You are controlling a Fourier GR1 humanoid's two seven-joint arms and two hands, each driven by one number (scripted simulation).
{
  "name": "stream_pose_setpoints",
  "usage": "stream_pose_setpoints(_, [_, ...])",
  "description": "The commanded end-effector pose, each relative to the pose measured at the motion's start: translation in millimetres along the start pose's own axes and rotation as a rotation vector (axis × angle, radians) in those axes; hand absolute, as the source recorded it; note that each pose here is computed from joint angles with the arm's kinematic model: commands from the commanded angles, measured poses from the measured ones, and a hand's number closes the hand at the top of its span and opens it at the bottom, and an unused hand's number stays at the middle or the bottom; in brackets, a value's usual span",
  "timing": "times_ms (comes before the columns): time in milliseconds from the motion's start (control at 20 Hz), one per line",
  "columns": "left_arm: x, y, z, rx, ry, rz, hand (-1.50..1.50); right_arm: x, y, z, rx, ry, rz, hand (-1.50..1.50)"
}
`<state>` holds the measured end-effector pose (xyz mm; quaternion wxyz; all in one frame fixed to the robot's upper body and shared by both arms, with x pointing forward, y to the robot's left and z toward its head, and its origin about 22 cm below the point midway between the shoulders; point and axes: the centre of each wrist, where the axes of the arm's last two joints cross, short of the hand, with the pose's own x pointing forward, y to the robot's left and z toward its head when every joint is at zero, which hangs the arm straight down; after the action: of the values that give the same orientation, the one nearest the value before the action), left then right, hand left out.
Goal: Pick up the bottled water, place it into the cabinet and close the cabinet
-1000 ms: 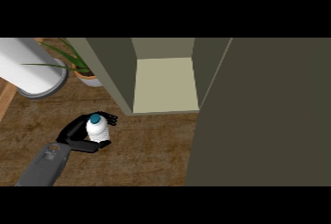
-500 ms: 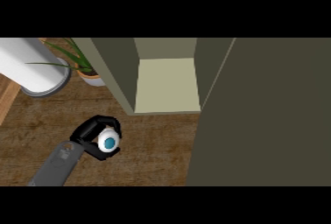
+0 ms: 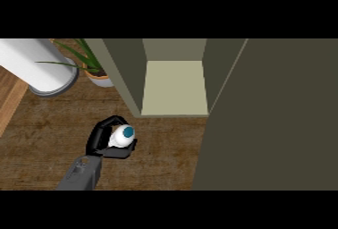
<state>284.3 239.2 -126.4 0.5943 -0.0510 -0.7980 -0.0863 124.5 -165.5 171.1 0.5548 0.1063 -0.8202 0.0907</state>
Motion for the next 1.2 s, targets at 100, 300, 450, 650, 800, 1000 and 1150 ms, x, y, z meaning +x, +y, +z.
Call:
stream_pose_setpoints(100, [18.4,-34.3,-17.7,0.098,-0.065,0.095,1.50,6.5,-2.3,7.9,-0.022,-0.033,0.035,-1.50])
stream_pose_setpoints(300, [40.1,-61.1,-39.3,0.109,-0.062,0.168,1.50,16.1,6.2,13.5,-0.014,-0.033,0.032,-1.50])
stream_pose_setpoints(450, [61.5,-79.7,-59.1,0.084,-0.039,0.203,1.50,10.7,11.6,6.1,-0.010,-0.031,0.037,-1.50])
stream_pose_setpoints(650, [97.8,-107.3,-76.9,0.097,-0.047,0.203,1.50,11.7,8.5,11.3,-0.033,-0.052,0.017,-1.50])
stream_pose_setpoints(800, [106.5,-95.2,-94.6,0.107,-0.027,0.200,1.50,13.5,7.9,18.5,-0.036,-0.028,0.023,-1.50])
stream_pose_setpoints(1000, [131.4,-121.3,-110.2,0.120,-0.039,0.194,1.50,31.8,1.9,27.9,-0.041,-0.037,0.011,-1.50])
stream_pose_setpoints(1150, [123.2,-118.3,-116.0,0.129,-0.017,0.132,1.50,23.2,-8.0,22.3,-0.015,-0.036,0.039,-1.50])
